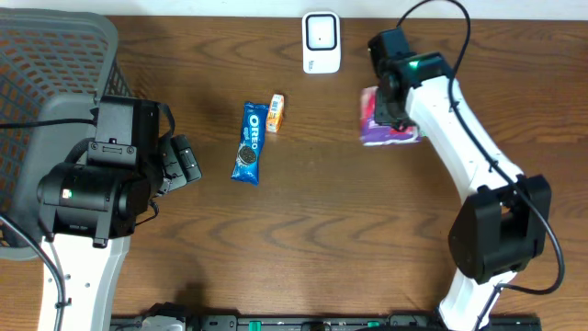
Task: Scan the item barcode
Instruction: 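Swing the liners pack under the scanner and drop it on the table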
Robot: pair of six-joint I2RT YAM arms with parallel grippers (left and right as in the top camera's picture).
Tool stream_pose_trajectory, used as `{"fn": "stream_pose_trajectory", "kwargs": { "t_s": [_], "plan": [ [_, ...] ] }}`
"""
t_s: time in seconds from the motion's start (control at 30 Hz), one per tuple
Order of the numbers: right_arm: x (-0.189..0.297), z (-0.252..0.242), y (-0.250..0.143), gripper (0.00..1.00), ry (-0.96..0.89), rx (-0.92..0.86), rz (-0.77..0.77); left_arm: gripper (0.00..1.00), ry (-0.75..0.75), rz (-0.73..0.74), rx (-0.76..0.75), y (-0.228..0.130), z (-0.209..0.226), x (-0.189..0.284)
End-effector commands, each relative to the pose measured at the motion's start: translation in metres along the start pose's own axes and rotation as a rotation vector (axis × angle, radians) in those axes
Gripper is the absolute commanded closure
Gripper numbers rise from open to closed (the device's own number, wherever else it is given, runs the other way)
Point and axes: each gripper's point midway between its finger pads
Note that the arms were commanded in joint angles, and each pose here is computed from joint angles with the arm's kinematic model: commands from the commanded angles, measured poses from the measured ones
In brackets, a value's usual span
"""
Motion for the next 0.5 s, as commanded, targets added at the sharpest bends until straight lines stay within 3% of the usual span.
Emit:
{"fn": "stream_pose_trajectory", "kwargs": {
  "t_s": [0.0, 0.33, 0.47],
  "plan": [
    [0.004, -0.03, 0.024, 0.99, -0.283, -0.05, -0.246, 0.02, 0.014, -0.002, -0.001, 0.002, 0.003, 0.001],
    [-0.018, 0.031, -0.024, 0.98, -0.287, 0.148, -0.217, 0.02, 0.014, -0.002, -0.002, 0.002, 0.003, 0.001],
    [-0.012, 0.063, -0.047, 0.89, -0.235, 0.215, -0.229, 0.02, 0.014, -0.002, -0.001, 0.002, 0.003, 0.001]
  ]
}}
Point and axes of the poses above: each gripper's point midway between its finger pads, its own x axis back along the fingers, its own z axis along the line the jaws close on, y = z × x, and after that the axes turned 14 degrees about -x, right-handed
